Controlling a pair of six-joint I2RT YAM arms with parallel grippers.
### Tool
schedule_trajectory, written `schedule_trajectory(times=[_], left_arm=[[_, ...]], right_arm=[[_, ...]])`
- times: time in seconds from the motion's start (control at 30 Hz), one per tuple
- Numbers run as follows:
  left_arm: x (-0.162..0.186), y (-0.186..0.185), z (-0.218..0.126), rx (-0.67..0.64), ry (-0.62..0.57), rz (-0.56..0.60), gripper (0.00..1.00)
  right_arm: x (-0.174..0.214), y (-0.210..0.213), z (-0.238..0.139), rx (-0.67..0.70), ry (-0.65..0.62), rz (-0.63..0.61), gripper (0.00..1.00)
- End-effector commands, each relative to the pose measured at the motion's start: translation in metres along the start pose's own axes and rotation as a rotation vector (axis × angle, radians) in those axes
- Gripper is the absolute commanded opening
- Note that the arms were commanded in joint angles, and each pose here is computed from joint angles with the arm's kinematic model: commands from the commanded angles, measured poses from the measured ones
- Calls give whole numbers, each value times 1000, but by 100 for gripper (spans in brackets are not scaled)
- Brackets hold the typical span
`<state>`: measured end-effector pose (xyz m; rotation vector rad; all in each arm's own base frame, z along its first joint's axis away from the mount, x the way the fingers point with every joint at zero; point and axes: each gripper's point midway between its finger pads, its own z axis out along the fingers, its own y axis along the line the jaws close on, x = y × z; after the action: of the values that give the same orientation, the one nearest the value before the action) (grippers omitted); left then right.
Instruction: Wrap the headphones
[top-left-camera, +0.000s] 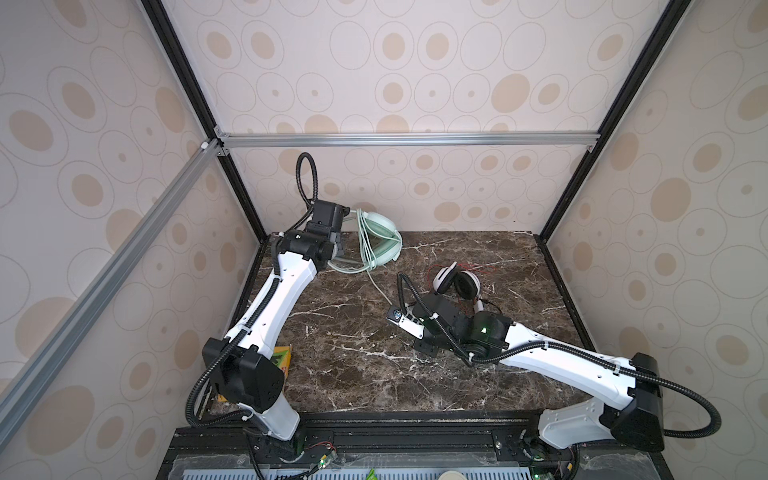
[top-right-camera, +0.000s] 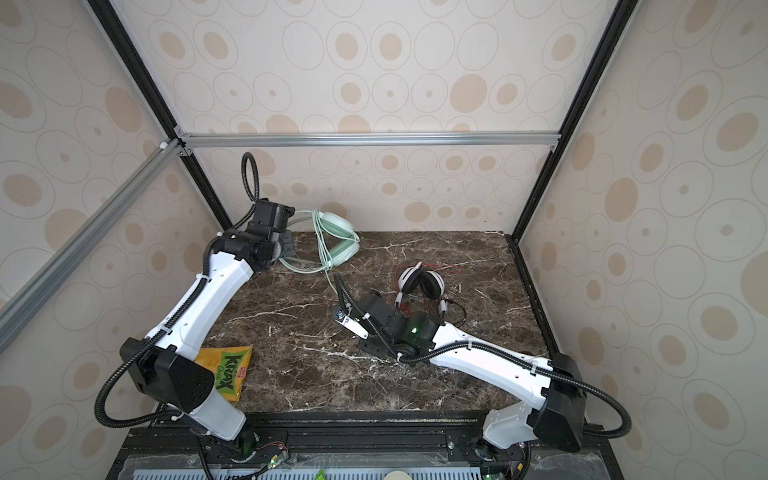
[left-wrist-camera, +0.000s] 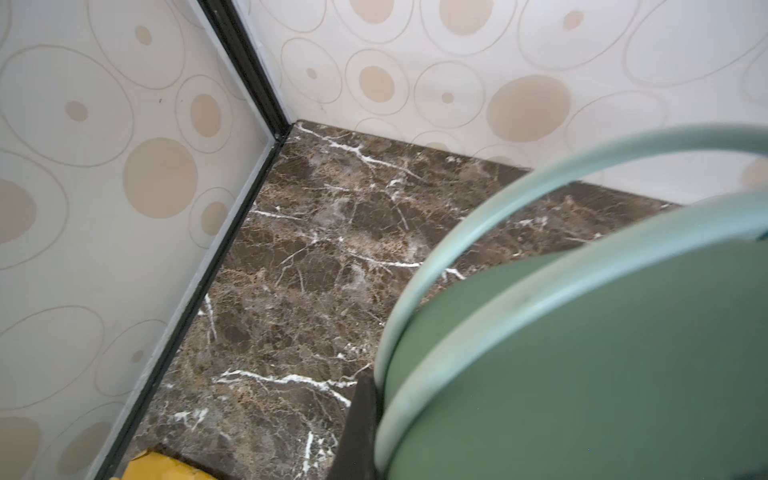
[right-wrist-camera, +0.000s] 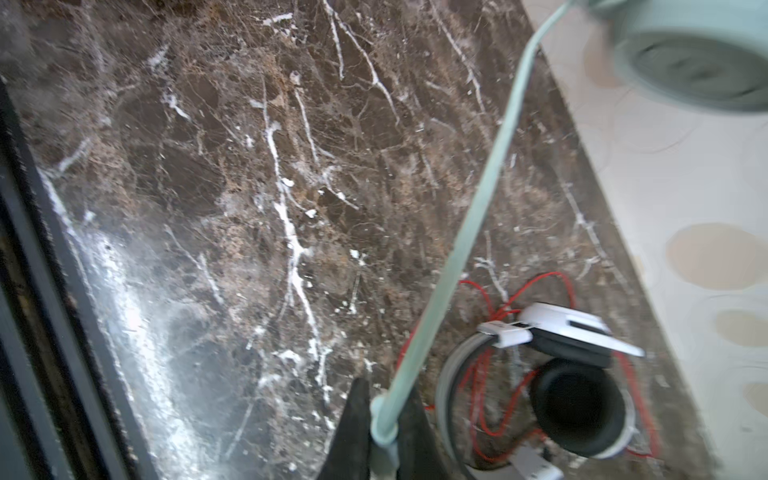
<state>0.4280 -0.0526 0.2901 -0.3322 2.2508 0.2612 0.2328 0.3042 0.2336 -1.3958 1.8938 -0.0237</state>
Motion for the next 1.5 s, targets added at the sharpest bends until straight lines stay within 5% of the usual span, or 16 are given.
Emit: schedule_trajectory(times=[0.0, 0.27, 0.73, 1.0, 1.47], left_arm=[[-18, 2, -23, -11, -132, -4, 0], [34, -43, -37, 181, -112, 304, 0], [124, -96, -65, 415, -15, 691, 0], [140, -105, -86, 496, -27, 767, 0], [155, -115, -111, 669, -35, 814, 0]], right_arm=[[8, -22, -17, 95, 116, -184, 0], [-15, -40, -15, 118, 132, -353, 0], [-18, -76, 11, 46, 89, -232, 0], [6, -69, 24, -73, -39, -165, 0], [28, -82, 55, 21, -143, -91, 3]])
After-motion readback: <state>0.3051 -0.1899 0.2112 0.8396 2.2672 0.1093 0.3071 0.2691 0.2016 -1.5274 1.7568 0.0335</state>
